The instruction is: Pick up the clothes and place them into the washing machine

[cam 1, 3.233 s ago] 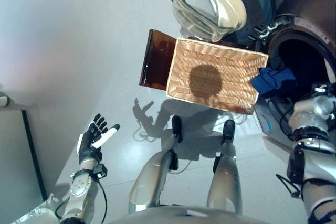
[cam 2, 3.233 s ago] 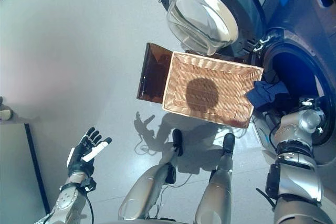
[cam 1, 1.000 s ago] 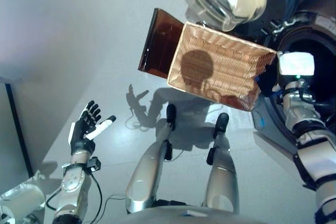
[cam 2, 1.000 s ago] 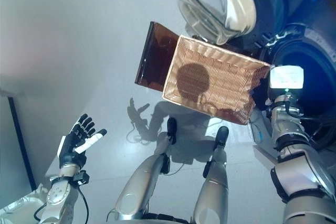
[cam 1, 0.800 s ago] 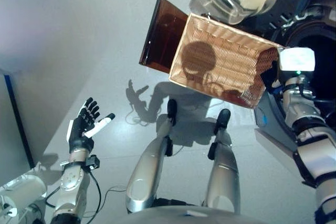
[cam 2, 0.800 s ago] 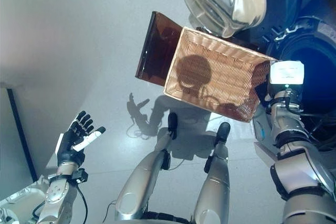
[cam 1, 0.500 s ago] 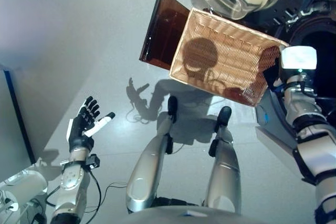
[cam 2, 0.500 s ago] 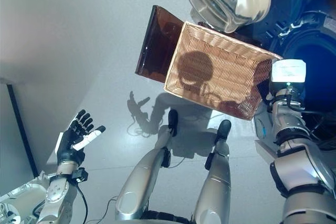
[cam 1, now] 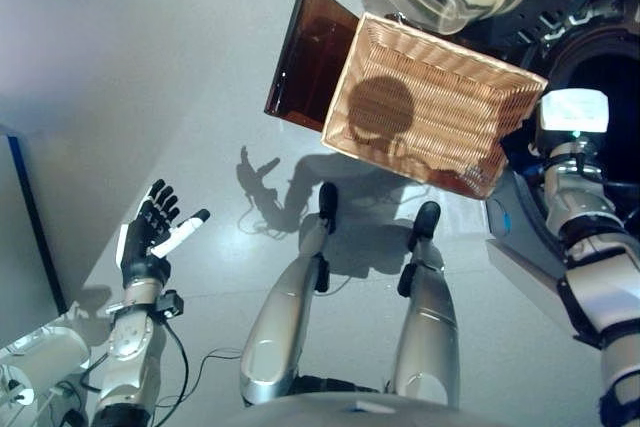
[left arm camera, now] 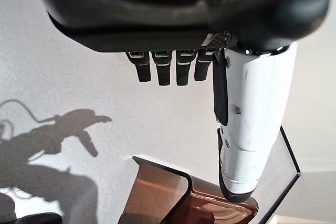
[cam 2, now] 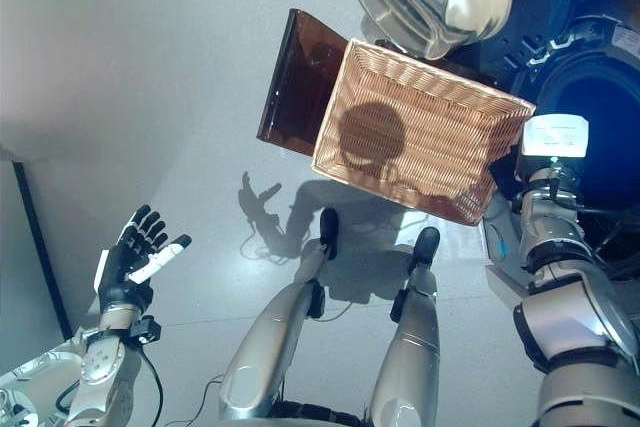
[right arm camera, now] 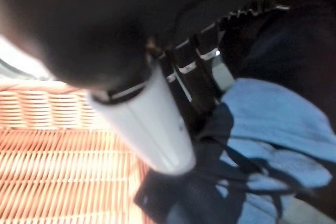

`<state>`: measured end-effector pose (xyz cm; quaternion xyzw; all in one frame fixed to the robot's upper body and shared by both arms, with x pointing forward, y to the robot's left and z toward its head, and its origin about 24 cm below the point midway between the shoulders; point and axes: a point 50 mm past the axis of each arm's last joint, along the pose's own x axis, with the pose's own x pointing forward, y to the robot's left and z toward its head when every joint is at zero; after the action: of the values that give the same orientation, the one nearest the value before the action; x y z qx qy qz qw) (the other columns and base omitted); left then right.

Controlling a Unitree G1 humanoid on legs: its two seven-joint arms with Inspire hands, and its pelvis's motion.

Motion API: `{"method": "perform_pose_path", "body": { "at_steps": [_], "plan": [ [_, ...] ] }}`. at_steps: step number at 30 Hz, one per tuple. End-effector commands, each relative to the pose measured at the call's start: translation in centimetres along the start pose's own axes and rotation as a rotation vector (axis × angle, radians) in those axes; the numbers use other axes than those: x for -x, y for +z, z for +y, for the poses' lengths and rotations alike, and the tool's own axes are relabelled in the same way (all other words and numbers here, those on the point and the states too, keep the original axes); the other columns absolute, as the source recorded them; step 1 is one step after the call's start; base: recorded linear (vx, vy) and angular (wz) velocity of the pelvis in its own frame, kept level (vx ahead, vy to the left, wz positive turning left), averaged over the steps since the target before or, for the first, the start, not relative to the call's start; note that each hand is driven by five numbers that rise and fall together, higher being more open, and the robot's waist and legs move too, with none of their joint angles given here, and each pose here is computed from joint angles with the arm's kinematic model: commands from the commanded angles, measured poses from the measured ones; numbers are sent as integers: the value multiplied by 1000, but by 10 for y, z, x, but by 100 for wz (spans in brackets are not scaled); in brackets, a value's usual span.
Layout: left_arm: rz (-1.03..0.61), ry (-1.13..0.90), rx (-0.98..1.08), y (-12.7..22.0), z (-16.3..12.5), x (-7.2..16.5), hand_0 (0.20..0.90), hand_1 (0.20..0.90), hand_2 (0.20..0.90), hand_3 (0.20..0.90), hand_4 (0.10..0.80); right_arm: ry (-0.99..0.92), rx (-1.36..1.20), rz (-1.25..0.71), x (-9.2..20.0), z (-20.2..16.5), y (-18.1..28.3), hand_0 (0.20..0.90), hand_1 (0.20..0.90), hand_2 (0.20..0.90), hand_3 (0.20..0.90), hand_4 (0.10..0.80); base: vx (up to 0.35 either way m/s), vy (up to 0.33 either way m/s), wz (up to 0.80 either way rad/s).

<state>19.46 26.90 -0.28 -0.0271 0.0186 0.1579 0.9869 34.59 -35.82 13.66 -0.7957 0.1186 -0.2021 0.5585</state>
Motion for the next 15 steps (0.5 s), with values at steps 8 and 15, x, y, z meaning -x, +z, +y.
{"method": "perform_pose_path", "body": {
  "at_steps": [8,15],
  "plan": [
    [-96,142,-79,21,42,7,900,900,900,900,800,-151,17,113,-8,-33,-37,200,200,200,200,300,-5,1,-4],
    [-90,177,-75,20,45,9,900,900,900,900,800,-223,-144,227,5,-26,-55,200,200,200,200,300,11,1,-2]
  ]
}}
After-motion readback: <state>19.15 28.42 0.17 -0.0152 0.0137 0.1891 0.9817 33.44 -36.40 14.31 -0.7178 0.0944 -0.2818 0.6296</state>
